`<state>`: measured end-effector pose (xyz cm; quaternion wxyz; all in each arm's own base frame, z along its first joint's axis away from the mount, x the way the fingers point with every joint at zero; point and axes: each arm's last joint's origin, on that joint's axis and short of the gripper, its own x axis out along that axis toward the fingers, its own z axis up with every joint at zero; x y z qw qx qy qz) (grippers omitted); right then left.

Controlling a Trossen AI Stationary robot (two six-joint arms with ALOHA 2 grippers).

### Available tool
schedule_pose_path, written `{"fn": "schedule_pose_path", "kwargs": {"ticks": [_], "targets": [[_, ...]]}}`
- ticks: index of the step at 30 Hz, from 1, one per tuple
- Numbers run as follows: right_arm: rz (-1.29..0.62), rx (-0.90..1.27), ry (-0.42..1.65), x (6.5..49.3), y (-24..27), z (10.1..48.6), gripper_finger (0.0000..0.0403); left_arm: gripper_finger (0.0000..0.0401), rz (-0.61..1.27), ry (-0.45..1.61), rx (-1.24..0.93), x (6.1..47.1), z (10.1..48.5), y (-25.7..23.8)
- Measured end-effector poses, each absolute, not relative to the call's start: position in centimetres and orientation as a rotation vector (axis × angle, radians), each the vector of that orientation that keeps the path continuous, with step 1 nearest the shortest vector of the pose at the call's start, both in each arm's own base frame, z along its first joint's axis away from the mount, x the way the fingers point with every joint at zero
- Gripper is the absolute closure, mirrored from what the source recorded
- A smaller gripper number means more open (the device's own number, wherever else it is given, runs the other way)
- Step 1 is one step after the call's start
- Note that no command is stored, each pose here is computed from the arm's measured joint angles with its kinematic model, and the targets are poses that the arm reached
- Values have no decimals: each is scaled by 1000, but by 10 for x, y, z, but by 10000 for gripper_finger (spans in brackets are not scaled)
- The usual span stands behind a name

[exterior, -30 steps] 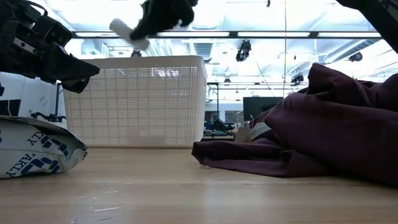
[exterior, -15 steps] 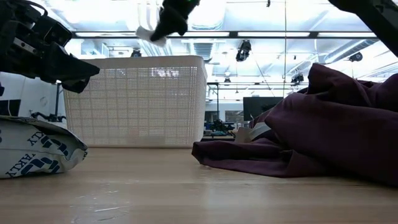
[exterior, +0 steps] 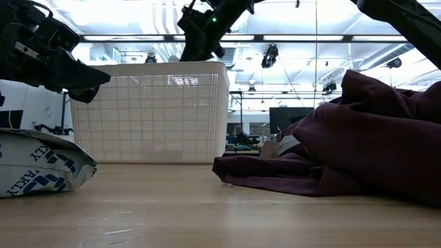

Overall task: Pick & place medical supplies in basket/bin
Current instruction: Put the rolled gauze into the white bin, then put the mailer bag into the white bin

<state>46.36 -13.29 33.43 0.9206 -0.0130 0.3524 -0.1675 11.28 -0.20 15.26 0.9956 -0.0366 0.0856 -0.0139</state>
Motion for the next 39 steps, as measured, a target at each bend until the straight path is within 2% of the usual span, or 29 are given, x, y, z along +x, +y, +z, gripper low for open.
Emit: {"fn": "schedule_pose_path", "kwargs": {"ticks": [8, 10, 12, 15, 21, 26, 32, 39], "targets": [[-359, 16, 745, 460, -132, 334, 156, 401, -28, 171, -73, 113, 153, -2], [-361, 44, 758, 456, -131, 338, 145, 401, -28, 171, -73, 113, 153, -2], [-242, 31, 730, 450, -127, 351, 142, 401, -25, 172, -71, 113, 153, -2], [25, 0, 597, 438, -117, 379, 147, 401, 29, 170, -61, 113, 153, 0], [49, 36, 505, 414, -104, 402, 177, 401, 67, 169, -58, 113, 153, 1], [52, -11, 208, 382, -69, 429, 200, 401, 80, 168, -57, 113, 153, 1], [-121, 36, 234, 327, -56, 387, 222, 401, 80, 168, -57, 113, 153, 1], [-164, 150, 111, 245, -44, 350, 247, 401, 80, 168, -57, 113, 153, 1]]}}
